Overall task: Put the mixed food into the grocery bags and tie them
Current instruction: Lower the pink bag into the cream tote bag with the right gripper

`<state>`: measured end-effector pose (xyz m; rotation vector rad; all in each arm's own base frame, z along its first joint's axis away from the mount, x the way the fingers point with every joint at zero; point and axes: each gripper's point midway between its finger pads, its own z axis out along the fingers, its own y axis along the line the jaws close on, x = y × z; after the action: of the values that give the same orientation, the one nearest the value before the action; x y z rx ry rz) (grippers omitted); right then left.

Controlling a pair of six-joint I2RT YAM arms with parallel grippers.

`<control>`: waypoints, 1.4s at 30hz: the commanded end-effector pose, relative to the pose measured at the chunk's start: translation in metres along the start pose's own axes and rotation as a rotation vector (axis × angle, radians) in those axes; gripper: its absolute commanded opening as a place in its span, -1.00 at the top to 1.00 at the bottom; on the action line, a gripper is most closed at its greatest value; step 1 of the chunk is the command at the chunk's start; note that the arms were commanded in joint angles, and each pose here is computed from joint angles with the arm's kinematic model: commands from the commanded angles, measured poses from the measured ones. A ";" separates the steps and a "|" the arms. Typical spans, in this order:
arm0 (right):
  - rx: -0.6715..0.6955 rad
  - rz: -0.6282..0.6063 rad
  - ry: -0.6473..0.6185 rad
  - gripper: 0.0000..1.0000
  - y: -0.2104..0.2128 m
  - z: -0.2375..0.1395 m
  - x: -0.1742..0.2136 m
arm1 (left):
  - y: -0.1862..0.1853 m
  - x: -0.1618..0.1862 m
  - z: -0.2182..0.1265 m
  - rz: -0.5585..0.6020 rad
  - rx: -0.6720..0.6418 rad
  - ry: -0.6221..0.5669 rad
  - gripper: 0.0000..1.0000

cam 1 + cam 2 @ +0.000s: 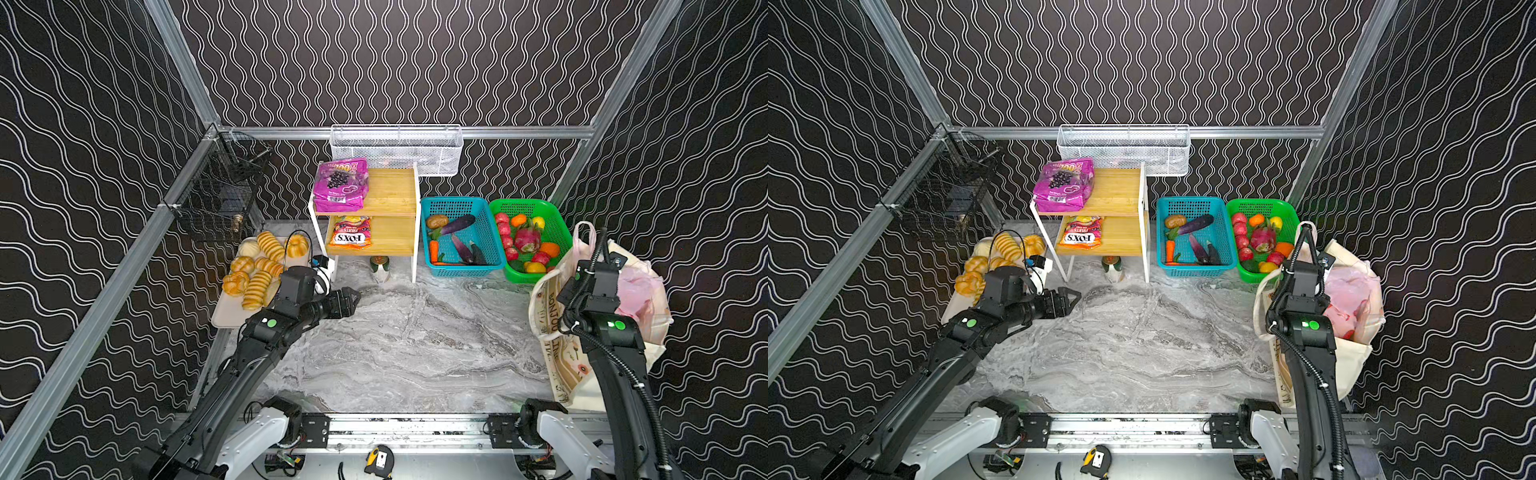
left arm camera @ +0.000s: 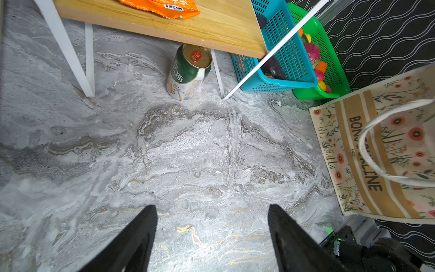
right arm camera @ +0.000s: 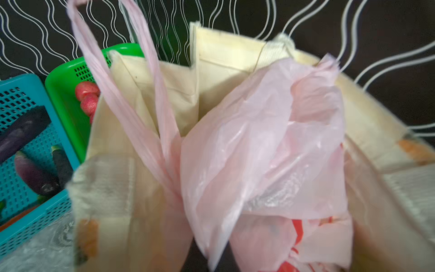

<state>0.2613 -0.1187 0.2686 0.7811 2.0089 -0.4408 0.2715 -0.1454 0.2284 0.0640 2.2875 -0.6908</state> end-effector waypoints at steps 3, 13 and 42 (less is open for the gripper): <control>0.033 0.156 0.113 0.88 -0.011 0.019 0.022 | -0.007 -0.007 -0.004 0.009 0.024 -0.013 -0.56; -0.219 0.410 0.112 1.00 -0.001 -0.013 -0.044 | -0.008 -0.007 -0.002 0.003 0.036 -0.020 -0.56; -0.236 0.720 0.026 -0.58 -0.020 -0.012 -0.066 | -0.005 -0.002 0.000 0.028 0.025 0.005 -0.57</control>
<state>0.2781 -0.1497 0.3166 1.3775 1.5761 0.3306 0.2689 -0.1479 0.2301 0.0917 2.2955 -0.7021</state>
